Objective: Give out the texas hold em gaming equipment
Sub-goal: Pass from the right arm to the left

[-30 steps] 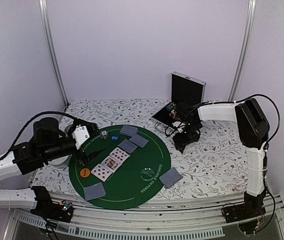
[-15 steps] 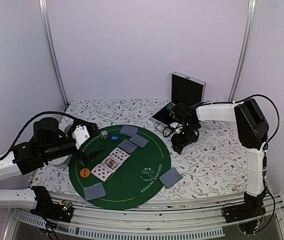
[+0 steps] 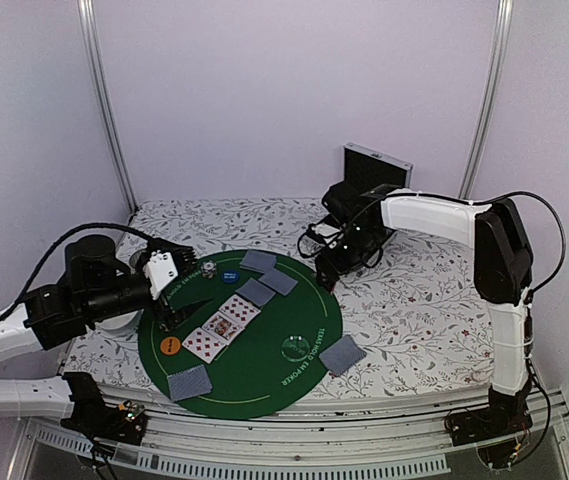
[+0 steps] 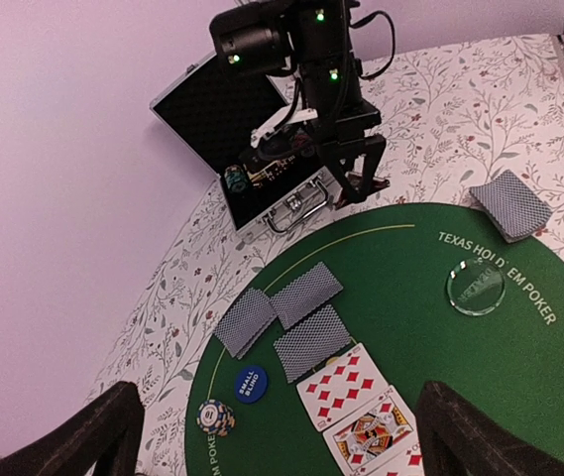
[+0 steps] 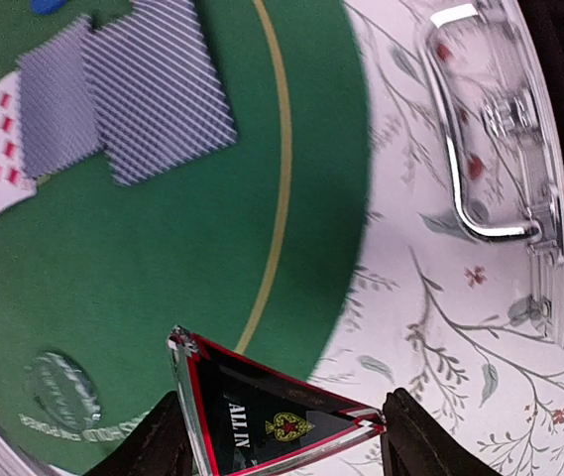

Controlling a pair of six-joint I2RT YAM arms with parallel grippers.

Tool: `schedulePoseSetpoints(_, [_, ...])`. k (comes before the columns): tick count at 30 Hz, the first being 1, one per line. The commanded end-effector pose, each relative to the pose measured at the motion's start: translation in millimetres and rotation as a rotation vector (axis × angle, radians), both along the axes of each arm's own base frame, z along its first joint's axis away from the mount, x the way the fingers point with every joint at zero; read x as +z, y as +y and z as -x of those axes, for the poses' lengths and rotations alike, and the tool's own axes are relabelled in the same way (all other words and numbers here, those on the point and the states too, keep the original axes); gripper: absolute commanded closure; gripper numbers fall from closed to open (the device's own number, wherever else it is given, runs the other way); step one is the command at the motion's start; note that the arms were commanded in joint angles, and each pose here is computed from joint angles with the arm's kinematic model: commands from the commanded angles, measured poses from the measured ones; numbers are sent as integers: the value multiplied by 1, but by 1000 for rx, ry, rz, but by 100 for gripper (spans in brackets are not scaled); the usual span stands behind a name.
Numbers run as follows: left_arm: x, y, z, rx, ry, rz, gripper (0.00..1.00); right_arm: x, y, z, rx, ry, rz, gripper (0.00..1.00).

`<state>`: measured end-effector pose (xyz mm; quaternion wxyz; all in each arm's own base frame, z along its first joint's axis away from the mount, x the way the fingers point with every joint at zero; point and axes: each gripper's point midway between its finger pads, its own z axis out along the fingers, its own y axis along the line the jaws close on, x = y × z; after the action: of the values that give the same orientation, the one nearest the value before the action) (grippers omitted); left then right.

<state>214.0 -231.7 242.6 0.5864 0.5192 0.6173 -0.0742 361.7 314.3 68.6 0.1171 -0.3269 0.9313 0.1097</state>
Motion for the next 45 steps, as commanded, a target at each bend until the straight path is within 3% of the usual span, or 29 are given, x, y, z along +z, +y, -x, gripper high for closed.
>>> schedulePoseSetpoints(1, [1,0,2,-1,-11,5,2,33,64,17,107,-13,-129,42])
schedulePoseSetpoints(6, [-8,-5,9,-60,-18,-28,2,53,104,42,211,13,-228,42])
schedulePoseSetpoints(9, [-23,-13,19,-155,-70,-97,9,63,114,61,274,30,-250,42])
schedulePoseSetpoints(15, [-47,-30,22,-219,-355,-359,22,74,130,104,396,84,-297,42])
schedulePoseSetpoints(19, [-26,-48,29,-280,-499,-350,28,78,138,125,470,120,-331,43])
schedulePoseSetpoints(23, [-43,-59,45,-413,-454,-375,34,87,149,147,544,148,-388,43])
schedulePoseSetpoints(30, [-66,-69,56,-506,-316,-404,39,94,156,163,600,163,-418,44])
schedulePoseSetpoints(45, [-79,-74,43,-458,-274,-438,43,104,170,182,660,175,-459,45])
